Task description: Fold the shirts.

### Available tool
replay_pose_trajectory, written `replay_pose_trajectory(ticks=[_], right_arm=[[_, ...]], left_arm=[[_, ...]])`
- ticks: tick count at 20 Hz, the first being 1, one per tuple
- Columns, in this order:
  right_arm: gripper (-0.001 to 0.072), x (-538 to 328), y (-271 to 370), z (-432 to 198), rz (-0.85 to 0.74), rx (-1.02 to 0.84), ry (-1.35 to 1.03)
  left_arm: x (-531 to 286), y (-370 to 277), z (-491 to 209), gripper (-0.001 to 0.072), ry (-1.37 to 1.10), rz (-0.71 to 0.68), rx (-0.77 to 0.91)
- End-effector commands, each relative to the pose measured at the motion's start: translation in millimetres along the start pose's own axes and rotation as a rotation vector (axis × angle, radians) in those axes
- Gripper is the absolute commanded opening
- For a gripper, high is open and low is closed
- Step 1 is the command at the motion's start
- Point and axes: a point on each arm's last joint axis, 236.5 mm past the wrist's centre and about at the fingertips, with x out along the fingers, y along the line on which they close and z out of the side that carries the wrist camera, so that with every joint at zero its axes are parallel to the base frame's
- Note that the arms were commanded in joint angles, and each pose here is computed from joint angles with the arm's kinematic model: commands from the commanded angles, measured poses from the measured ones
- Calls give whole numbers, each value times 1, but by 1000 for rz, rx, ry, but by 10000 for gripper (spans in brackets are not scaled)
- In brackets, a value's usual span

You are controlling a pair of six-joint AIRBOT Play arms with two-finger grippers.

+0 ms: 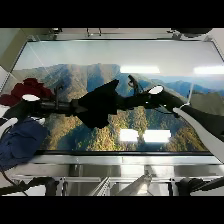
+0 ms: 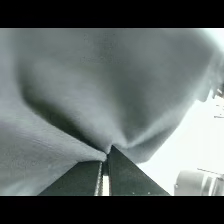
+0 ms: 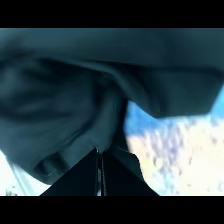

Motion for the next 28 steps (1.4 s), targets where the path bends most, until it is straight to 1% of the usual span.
replay_pose_trajectory(ticks=[1, 4, 6, 8, 10, 12, 13, 16, 18, 20, 22, 26, 27, 28], right_arm=[[17, -81, 52, 41, 56, -105, -141], [17, -192, 135, 66, 77, -310, -386], [17, -263, 201, 57, 85, -474, -542], [17, -321, 263, 31, 90, -626, -680], [17, -368, 313, 2, 55, -783, -824], [16, -397, 337, -18, 19, -864, -928], [17, -402, 341, -24, 3, -886, -942], [16, -379, 323, -18, 5, -845, -843], [17, -347, 292, -1, 9, -767, -715], [17, -308, 246, 20, 10, -662, -569], [17, -272, 197, 42, -2, -548, -470], [18, -192, 72, 75, -47, -282, -289], [18, -174, 41, 78, -59, -219, -258], [18, -156, 11, 80, -74, -158, -230]], left_arm=[[-43, -81, 25, -3, -66, -63, 182], [-108, -186, 47, -3, -236, -78, 415], [-153, -257, 47, -3, -349, -89, 571], [-192, -316, 35, -3, -443, -104, 694], [-218, -357, 19, -2, -506, -119, 769], [-230, -375, 9, 8, -526, -124, 794], [-231, -378, 6, 8, -517, -129, 792], [-209, -369, 4, 7, -412, -155, 756], [-176, -356, 9, 6, -296, -188, 716], [-139, -331, 26, 6, -208, -182, 655], [-94, -280, 51, 7, -116, -101, 580], [-10, -147, 96, 8, 32, 64, 382], [4, -120, 104, 40, 48, 77, 329], [14, -93, 111, 200, 58, 89, 284]])
